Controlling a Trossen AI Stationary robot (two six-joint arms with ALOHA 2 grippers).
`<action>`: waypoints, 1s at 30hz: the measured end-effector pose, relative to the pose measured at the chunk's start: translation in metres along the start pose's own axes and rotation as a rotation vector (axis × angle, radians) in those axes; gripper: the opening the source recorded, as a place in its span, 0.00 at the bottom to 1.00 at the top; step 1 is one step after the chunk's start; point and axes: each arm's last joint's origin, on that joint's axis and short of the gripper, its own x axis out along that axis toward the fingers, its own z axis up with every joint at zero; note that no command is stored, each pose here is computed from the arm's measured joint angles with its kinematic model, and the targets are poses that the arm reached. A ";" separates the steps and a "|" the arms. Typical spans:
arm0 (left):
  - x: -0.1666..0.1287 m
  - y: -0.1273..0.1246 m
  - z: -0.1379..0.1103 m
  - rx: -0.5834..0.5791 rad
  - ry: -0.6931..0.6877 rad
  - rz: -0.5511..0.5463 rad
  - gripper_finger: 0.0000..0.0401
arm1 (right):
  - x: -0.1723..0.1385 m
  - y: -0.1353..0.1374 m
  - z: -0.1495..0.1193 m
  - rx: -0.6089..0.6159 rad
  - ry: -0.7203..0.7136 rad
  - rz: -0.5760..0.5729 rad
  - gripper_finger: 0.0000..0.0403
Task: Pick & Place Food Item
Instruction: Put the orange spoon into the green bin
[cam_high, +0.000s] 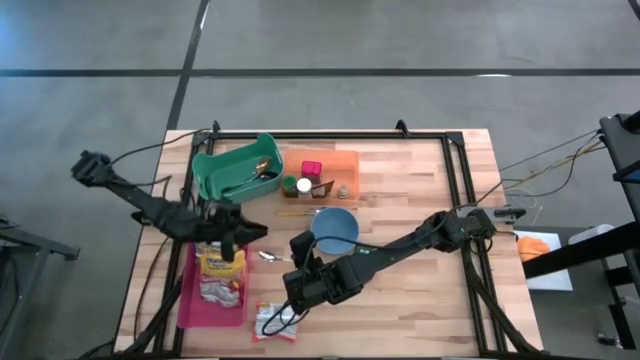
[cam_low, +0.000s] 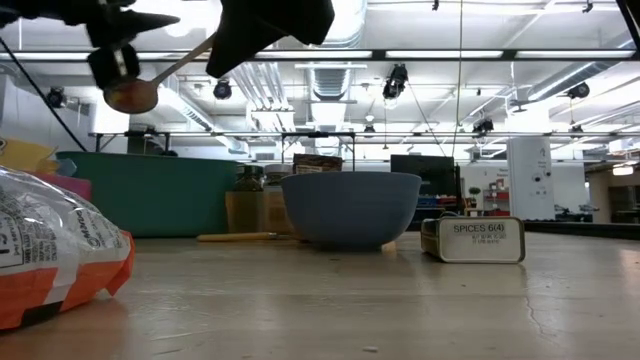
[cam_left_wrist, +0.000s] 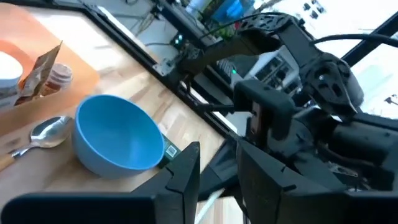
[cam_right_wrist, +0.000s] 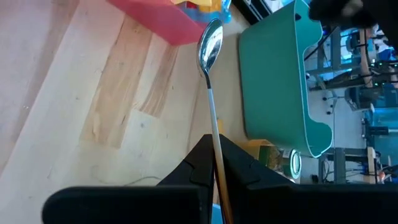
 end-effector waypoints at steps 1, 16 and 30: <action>-0.002 -0.002 -0.005 0.000 -0.016 0.002 0.27 | 0.000 0.000 0.000 0.000 0.000 0.000 0.02; -0.041 -0.029 -0.043 0.137 -0.177 0.106 0.26 | -0.006 -0.009 0.006 0.024 -0.025 -0.016 0.02; -0.050 -0.038 -0.060 0.139 -0.103 0.023 0.26 | -0.017 -0.029 0.013 0.056 -0.062 -0.032 0.02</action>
